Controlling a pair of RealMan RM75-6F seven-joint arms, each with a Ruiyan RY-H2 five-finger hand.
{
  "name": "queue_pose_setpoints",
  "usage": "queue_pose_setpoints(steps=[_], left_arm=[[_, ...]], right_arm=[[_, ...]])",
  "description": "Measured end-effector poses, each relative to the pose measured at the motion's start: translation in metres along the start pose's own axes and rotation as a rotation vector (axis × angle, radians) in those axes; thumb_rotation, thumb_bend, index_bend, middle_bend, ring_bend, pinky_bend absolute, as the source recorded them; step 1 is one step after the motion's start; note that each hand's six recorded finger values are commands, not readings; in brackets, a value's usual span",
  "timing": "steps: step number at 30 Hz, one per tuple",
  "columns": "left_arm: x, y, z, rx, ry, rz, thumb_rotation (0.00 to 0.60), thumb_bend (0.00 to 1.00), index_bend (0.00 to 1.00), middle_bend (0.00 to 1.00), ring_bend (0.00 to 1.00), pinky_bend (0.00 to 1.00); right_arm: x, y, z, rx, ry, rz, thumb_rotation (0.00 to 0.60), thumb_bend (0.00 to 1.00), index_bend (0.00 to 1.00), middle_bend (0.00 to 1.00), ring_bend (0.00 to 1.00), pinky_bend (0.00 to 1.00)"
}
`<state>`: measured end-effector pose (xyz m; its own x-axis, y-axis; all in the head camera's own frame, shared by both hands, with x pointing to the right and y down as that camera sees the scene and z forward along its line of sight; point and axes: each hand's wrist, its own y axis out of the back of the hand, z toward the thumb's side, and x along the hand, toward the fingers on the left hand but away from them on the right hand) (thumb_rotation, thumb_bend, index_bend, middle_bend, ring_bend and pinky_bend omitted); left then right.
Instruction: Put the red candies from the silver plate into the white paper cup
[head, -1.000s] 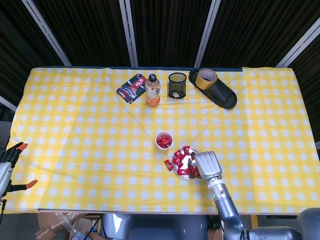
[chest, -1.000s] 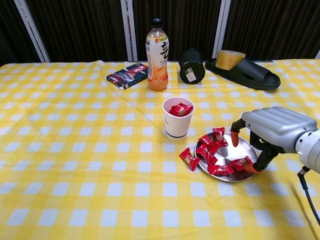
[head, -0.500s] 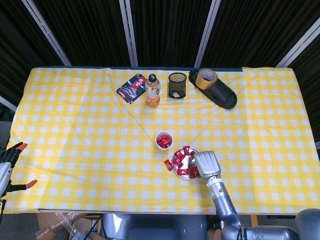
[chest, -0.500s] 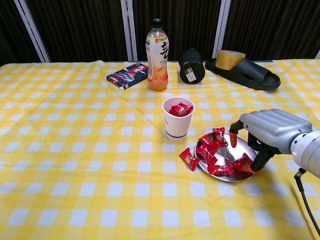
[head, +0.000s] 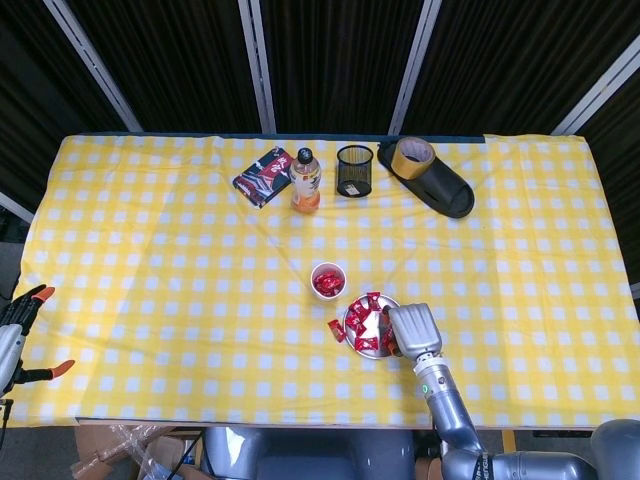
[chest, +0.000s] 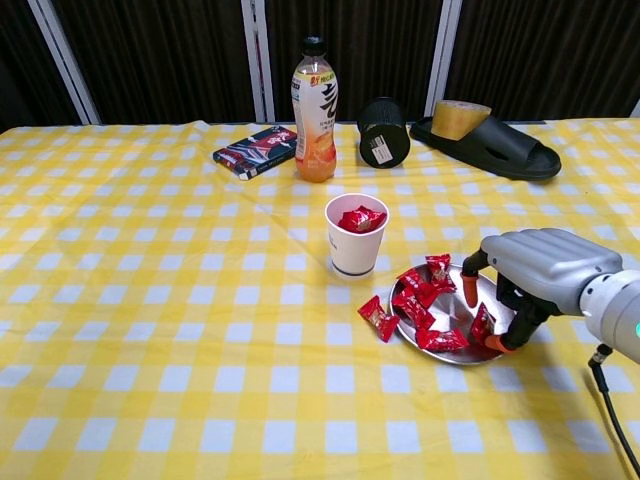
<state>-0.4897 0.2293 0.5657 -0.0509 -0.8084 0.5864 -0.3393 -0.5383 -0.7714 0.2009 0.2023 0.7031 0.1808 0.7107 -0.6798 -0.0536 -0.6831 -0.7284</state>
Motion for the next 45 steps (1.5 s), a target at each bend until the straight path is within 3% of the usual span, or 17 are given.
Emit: queue_pose_setpoints(steps=[3, 8, 22, 36, 45], left_arm=[[0.000, 0.000, 0.000, -0.002, 0.001, -0.001, 0.600, 0.02, 0.00, 0.00, 0.00, 0.00], [0.000, 0.000, 0.000, -0.004, 0.000, -0.001, 0.600, 0.02, 0.00, 0.00, 0.00, 0.00], [0.000, 0.000, 0.000, -0.005, -0.001, -0.001, 0.600, 0.02, 0.00, 0.00, 0.00, 0.00], [0.001, -0.001, 0.001, -0.003, -0.005, -0.006, 0.600, 0.02, 0.00, 0.00, 0.00, 0.00], [0.002, -0.001, -0.001, -0.011, 0.005, -0.015, 0.600, 0.02, 0.00, 0.00, 0.00, 0.00]], right_arm=[[0.000, -0.001, 0.000, 0.000, 0.000, 0.002, 0.600, 0.37, 0.52, 0.97, 1.00, 0.95], [0.000, -0.006, -0.001, 0.002, -0.001, 0.016, 0.600, 0.42, 0.54, 0.97, 1.00, 0.95], [0.003, -0.002, 0.004, -0.010, 0.015, 0.003, 0.600, 0.48, 0.56, 0.97, 1.00, 0.95], [0.007, 0.080, 0.036, -0.065, 0.109, -0.152, 0.600, 0.48, 0.56, 0.97, 1.00, 0.95], [-0.011, 0.095, 0.055, -0.077, 0.133, -0.156, 0.600, 0.48, 0.56, 0.97, 1.00, 0.95]])
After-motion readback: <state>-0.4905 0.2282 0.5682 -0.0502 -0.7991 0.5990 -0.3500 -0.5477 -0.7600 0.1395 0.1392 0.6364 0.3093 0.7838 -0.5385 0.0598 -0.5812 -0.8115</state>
